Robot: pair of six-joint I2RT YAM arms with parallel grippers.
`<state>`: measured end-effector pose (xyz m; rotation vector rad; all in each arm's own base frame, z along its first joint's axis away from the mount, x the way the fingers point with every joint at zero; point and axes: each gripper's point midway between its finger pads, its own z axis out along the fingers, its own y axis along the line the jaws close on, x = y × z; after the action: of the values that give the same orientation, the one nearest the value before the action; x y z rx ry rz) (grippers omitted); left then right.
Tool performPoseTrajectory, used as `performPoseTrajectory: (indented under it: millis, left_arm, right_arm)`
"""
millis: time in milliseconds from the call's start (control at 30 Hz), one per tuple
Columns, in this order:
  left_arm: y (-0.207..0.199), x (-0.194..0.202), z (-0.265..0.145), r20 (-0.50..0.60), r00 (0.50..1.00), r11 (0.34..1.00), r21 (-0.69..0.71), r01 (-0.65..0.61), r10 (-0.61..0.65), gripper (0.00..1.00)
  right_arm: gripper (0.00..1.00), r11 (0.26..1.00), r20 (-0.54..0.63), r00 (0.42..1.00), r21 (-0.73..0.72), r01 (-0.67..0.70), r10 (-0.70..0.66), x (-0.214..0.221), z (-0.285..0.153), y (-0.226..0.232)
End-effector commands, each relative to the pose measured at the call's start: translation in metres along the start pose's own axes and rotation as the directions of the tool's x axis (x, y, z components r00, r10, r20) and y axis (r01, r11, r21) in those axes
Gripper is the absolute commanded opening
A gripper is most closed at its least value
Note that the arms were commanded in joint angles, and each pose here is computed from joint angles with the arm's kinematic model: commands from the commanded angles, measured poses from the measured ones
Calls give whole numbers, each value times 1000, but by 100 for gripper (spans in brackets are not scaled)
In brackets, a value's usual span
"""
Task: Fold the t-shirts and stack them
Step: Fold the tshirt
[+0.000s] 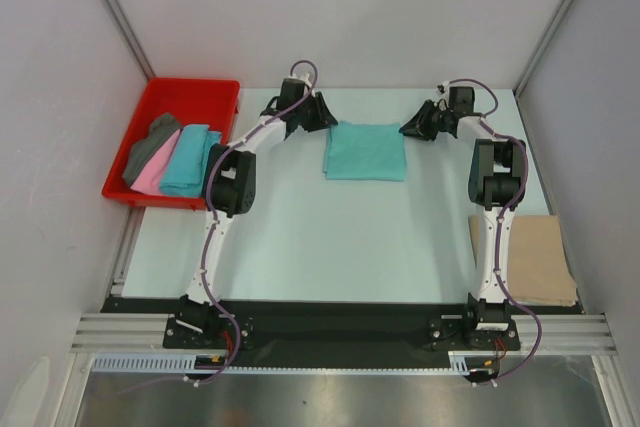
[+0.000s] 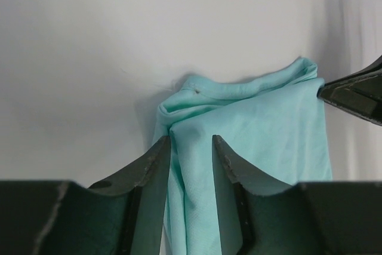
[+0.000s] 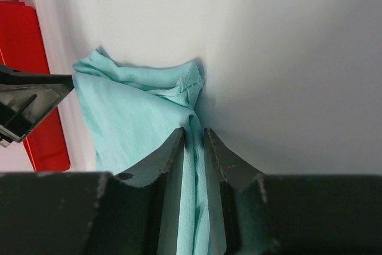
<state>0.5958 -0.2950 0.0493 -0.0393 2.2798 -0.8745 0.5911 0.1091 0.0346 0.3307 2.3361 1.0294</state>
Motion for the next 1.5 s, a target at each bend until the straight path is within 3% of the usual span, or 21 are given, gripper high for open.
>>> performPoseTrajectory:
  millis: [0, 167, 300, 367, 400, 767, 967, 1167, 1233, 1300, 1333, 1467]
  left_arm:
    - [-15, -21, -1, 54, 998, 999, 21, -37, 36, 39]
    - [-11, -18, 3, 51, 999, 1000, 23, -17, 16, 43]
    - [-14, -19, 6, 52, 999, 999, 42, -10, 8, 11]
    - [-15, -22, 4, 59, 998, 999, 41, -14, 11, 1]
    - [-21, -30, -1, 80, 997, 999, 43, -22, 19, 0]
    - [-50, -77, -47, 210, 975, 996, 27, -81, 73, 0]
    - [-40, -84, -29, 206, 978, 998, 47, -51, 40, 0]
    - [-2, -83, 0, 231, 973, 999, 39, 13, -22, 0]
    - [11, -83, 8, 242, 969, 998, 45, 37, -47, 1]
    - [16, -91, 8, 264, 963, 998, 52, 47, -59, 19]
    - [21, -89, 12, 261, 962, 997, 50, 63, -74, 25]
    - [16, -100, -1, 272, 961, 998, 36, 41, -49, 45]
  right_arm:
    - [26, 998, 33, 998, -31, 47, -46, -13, -7, 21]
    - [29, 998, 32, 999, -46, 35, -34, -14, -4, 22]
    - [14, 998, 42, 998, -41, 40, -38, -17, -6, 24]
    - [0, 997, 69, 996, -40, 59, -56, -24, -12, 31]
    - [0, 997, 78, 995, -40, 66, -63, -26, -13, 33]
    - [0, 990, 141, 984, -69, 121, -110, -51, -43, 74]
    - [0, 992, 126, 990, -94, 81, -68, -56, -22, 65]
    - [2, 989, 147, 988, -132, 68, -48, -62, 10, 45]
    - [4, 988, 165, 985, -137, 68, -45, -65, 20, 38]
    - [8, 987, 171, 985, -149, 59, -33, -69, 26, 33]
    - [17, 985, 183, 983, -161, 61, -31, -76, 25, 38]
    - [30, 983, 204, 977, -157, 98, -65, -87, 16, 49]
